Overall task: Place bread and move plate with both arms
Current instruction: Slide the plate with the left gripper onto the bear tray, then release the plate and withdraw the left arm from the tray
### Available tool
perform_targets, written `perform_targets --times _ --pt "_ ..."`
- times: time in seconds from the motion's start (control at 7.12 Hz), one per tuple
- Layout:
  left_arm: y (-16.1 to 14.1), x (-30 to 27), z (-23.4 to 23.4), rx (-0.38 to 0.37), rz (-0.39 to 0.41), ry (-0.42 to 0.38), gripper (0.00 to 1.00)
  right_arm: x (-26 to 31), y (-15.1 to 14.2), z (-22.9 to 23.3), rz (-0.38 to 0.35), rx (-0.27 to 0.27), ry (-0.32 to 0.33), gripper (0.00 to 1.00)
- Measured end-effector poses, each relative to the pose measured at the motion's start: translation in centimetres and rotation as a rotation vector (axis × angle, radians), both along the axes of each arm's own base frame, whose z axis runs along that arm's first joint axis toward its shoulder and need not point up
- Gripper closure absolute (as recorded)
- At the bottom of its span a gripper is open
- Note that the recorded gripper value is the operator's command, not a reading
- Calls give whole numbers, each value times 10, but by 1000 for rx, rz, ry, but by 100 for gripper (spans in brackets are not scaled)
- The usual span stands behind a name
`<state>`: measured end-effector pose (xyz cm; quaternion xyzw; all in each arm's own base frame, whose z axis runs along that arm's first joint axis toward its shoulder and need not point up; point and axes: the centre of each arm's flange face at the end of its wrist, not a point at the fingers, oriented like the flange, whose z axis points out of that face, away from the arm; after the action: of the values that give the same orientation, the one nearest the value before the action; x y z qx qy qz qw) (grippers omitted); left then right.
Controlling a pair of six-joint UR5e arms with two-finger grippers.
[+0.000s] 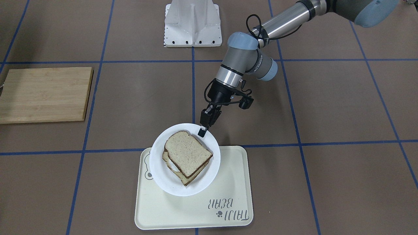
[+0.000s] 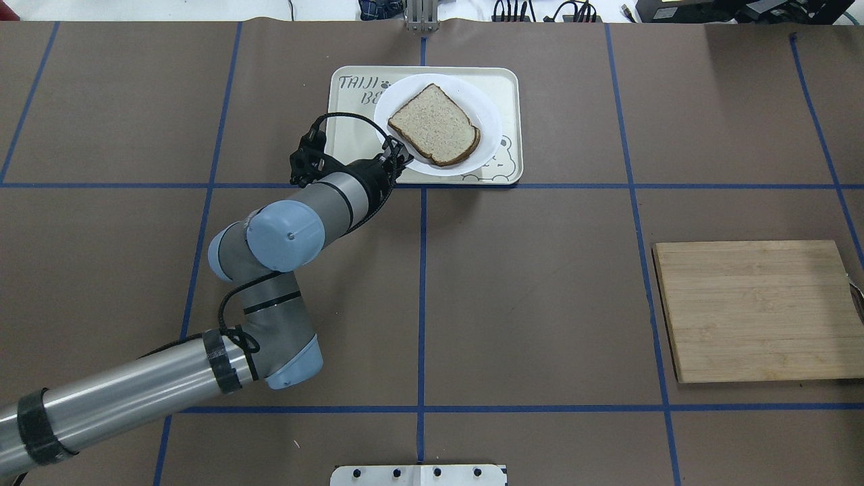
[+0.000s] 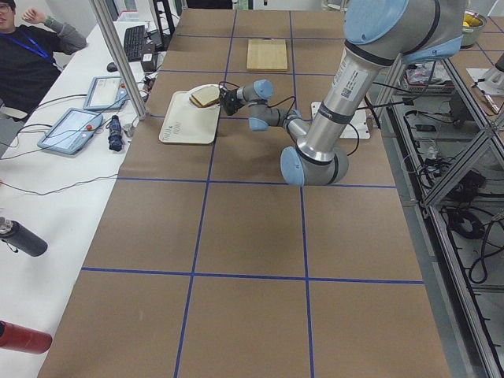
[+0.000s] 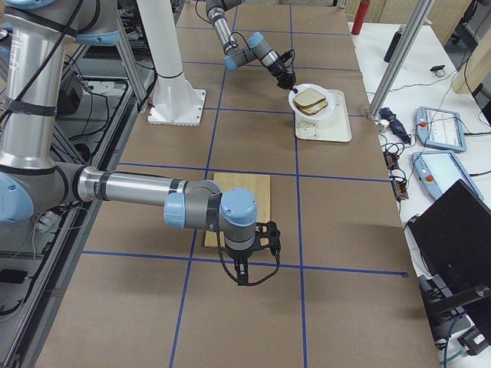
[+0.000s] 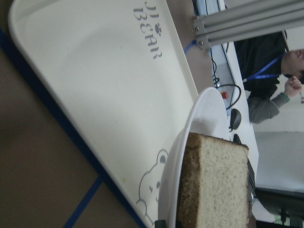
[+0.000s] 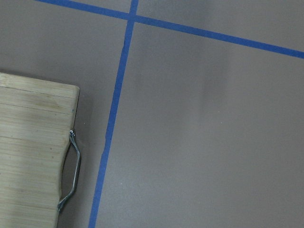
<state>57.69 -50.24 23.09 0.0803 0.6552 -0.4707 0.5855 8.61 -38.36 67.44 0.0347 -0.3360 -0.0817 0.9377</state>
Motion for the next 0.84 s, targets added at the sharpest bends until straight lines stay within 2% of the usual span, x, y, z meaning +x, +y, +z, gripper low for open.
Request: perform_targets --times 0.14,0.42,0.56,0.7,0.84 --pt "-19 10 3 -20 -17 -27 100 0 0 0 0 0 0 0" --pt "-35 24 10 -42 -26 -63 100 0 0 0 0 0 0 0" --pt "-37 28 15 -47 -26 -79 91 0 0 0 0 0 0 0" --pt "-38 29 19 -43 -23 -95 64 0 0 0 0 0 0 0" --pt "-38 30 20 -31 -17 -113 2 0 0 1 0 -1 0 0"
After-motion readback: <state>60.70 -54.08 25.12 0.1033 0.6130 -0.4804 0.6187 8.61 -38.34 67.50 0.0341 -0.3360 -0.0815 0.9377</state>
